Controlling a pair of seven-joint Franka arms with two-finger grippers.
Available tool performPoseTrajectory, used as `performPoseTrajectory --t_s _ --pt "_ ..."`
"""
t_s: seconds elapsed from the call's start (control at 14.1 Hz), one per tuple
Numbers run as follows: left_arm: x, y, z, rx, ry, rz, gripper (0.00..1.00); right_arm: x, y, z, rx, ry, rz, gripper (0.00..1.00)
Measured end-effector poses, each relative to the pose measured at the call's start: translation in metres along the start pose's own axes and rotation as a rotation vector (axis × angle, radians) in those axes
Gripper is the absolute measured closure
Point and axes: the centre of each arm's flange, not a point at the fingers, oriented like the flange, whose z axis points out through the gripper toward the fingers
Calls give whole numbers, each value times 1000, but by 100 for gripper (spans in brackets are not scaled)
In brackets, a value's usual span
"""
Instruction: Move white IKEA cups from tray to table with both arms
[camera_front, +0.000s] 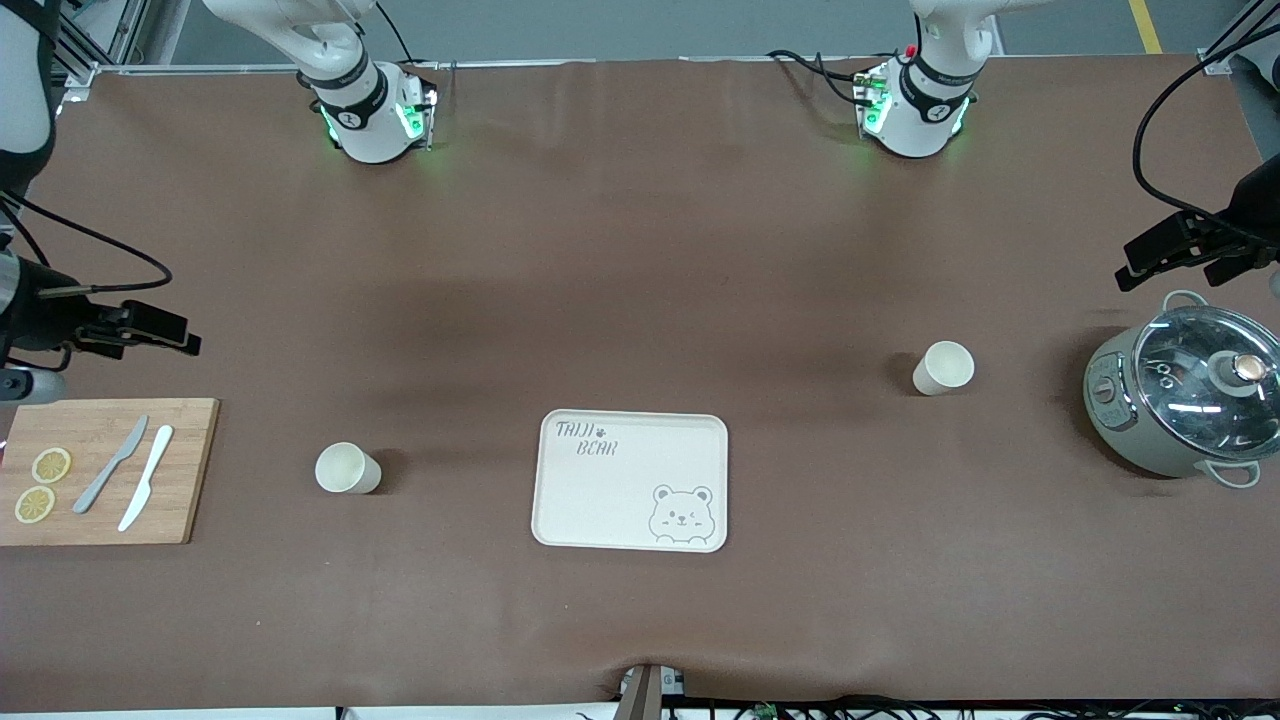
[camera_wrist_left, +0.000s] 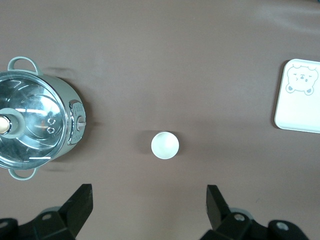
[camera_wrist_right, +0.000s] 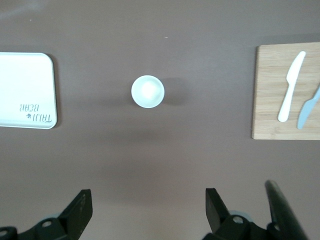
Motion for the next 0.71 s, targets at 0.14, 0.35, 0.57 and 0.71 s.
performPoseTrajectory --t_s 0.14,0.35,0.57,0.71 --pt "0 1 0 -6 0 0 0 -1 8 -8 -34 12 10 0" --pt "0 1 0 -12 -1 -2 0 -3 8 -20 -53 35 30 0" --pt "0 1 0 -14 -1 -2 0 -7 10 -26 -71 40 36 0" --pt "0 1 0 -15 -1 -2 0 -7 10 -26 -72 40 36 0"
